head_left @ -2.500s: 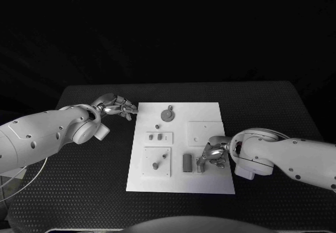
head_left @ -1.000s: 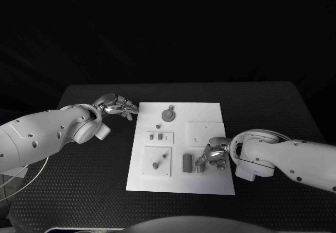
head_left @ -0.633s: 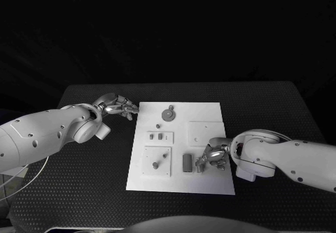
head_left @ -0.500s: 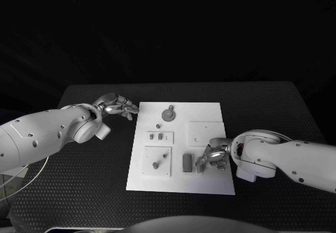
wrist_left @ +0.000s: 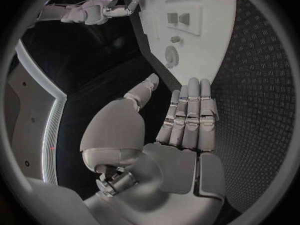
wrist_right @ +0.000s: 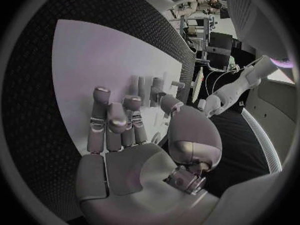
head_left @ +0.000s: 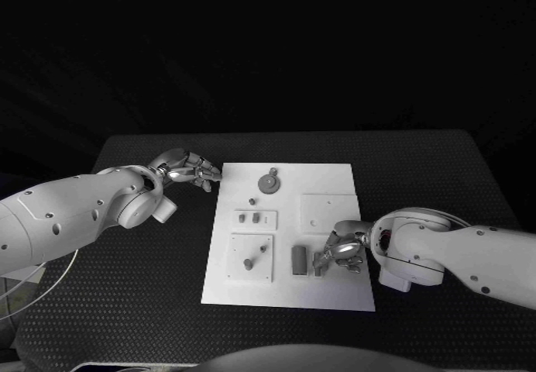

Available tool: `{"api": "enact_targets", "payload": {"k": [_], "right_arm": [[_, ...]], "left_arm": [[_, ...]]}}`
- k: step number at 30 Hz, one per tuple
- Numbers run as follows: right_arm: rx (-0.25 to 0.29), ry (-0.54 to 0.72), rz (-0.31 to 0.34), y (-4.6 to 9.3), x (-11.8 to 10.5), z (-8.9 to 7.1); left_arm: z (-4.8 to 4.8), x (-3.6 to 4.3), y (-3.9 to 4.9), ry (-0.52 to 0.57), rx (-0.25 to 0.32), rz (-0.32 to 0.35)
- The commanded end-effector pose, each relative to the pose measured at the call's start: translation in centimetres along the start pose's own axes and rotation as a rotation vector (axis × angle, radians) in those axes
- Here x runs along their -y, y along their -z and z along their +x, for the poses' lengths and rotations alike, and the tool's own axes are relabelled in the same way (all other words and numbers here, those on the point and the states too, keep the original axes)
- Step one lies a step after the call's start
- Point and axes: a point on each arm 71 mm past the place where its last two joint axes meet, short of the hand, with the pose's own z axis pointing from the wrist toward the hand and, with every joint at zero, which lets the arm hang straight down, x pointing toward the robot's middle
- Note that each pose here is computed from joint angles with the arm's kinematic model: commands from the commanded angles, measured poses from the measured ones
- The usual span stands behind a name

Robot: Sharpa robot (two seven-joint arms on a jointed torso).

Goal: Assemble the parts on the task board

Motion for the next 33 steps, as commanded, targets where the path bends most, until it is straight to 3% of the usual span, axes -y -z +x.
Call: {"api": "enact_targets", "payload": {"k": [1,11,18,26,33], "right_arm": [[-0.017,0.019,-0.019,0.0,-0.2,0.2],[0.016,0.025,-0.023,0.0,0.1,-0.2],[0.048,0.014,-0.069,0.4,0.4,-0.7],[0.142,0.051,-0.139,1.0,1.0,-2.4],[0.252,0.1,-0.272,1.3,0.3,-3.2]], "left_arm": [[0.17,0.14,-0.04,0.002,-0.015,0.007],[0.17,0.14,-0.05,0.002,-0.015,0.007],[0.14,0.12,-0.04,0.002,-0.014,0.007],[0.1,0.11,-0.02,0.002,-0.012,0.008],[0.11,0.12,-0.03,0.002,-0.013,0.009]]}}
